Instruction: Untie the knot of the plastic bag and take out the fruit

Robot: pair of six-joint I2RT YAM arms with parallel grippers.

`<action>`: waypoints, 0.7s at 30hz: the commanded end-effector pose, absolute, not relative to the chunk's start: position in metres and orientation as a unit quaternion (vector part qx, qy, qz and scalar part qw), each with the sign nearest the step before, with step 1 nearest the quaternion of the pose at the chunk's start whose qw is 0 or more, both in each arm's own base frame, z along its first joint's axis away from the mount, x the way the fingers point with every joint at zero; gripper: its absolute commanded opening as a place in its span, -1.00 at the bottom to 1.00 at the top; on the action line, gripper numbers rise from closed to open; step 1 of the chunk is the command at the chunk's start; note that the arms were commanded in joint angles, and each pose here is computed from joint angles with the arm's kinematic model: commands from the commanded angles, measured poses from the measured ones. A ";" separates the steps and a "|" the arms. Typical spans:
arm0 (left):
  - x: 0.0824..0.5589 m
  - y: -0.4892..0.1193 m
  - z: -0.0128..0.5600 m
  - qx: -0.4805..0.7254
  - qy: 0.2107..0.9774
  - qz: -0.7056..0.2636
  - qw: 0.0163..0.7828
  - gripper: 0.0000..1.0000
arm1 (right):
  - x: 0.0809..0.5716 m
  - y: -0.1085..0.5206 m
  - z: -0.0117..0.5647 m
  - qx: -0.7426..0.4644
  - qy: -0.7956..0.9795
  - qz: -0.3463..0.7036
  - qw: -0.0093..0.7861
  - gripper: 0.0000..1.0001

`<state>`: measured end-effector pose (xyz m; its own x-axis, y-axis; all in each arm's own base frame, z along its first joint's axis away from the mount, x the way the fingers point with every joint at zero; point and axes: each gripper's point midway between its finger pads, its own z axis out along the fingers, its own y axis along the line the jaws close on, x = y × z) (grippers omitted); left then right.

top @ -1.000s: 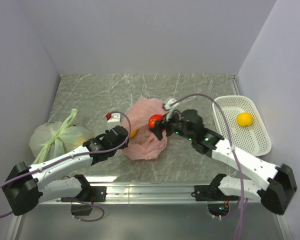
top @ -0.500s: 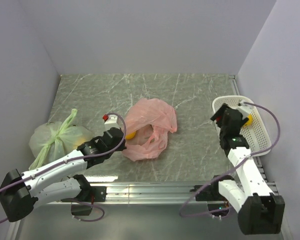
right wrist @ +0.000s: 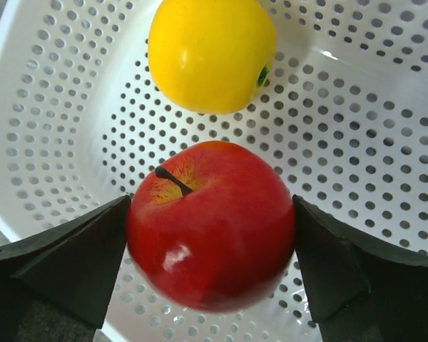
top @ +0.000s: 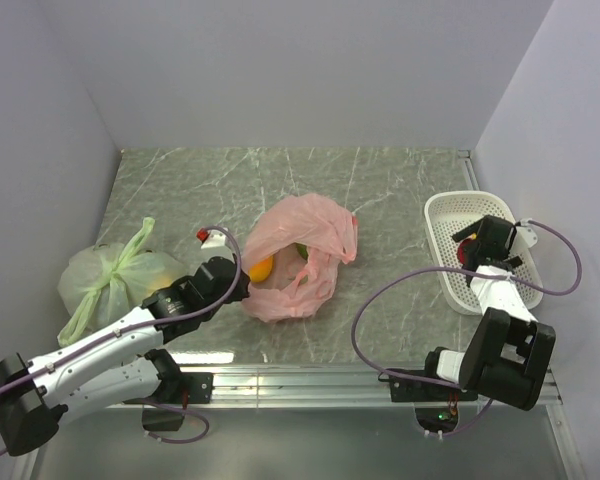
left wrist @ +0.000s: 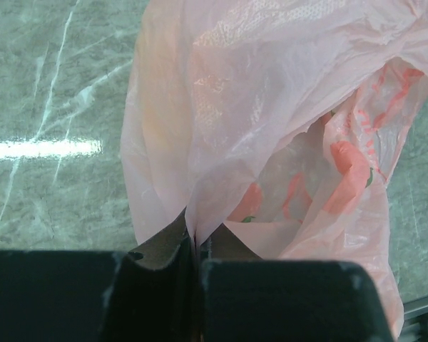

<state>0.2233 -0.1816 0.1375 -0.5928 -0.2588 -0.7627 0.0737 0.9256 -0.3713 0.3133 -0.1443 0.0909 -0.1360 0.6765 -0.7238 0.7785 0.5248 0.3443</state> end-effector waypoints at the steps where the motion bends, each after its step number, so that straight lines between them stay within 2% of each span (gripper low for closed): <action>1: 0.227 -0.183 0.142 -0.053 0.866 -0.192 0.459 -0.81 | 0.333 -0.150 0.129 0.494 0.713 -0.029 0.497 0.99; 8: 0.227 -0.188 0.135 -0.047 0.871 -0.191 0.449 -0.81 | 0.325 -0.144 0.144 0.474 0.715 -0.031 0.513 0.99; 11: 0.227 -0.187 0.130 -0.050 0.874 -0.187 0.445 -0.81 | 0.336 -0.105 0.170 0.408 0.733 0.013 0.544 0.99; 13: 0.228 -0.186 0.129 -0.056 0.874 -0.184 0.446 -0.80 | 0.343 -0.068 0.194 0.346 0.741 0.057 0.572 0.98; 16: 0.228 -0.182 0.119 -0.070 0.876 -0.175 0.443 -0.80 | 0.354 0.011 0.232 0.201 0.753 0.138 0.612 0.81; 17: 0.227 -0.182 0.115 -0.075 0.879 -0.175 0.438 -0.80 | 0.351 0.057 0.244 0.137 0.757 0.185 0.611 0.75; 21: 0.226 -0.182 0.111 -0.086 0.881 -0.175 0.431 -0.79 | 0.325 0.163 0.266 -0.038 0.749 0.293 0.593 0.67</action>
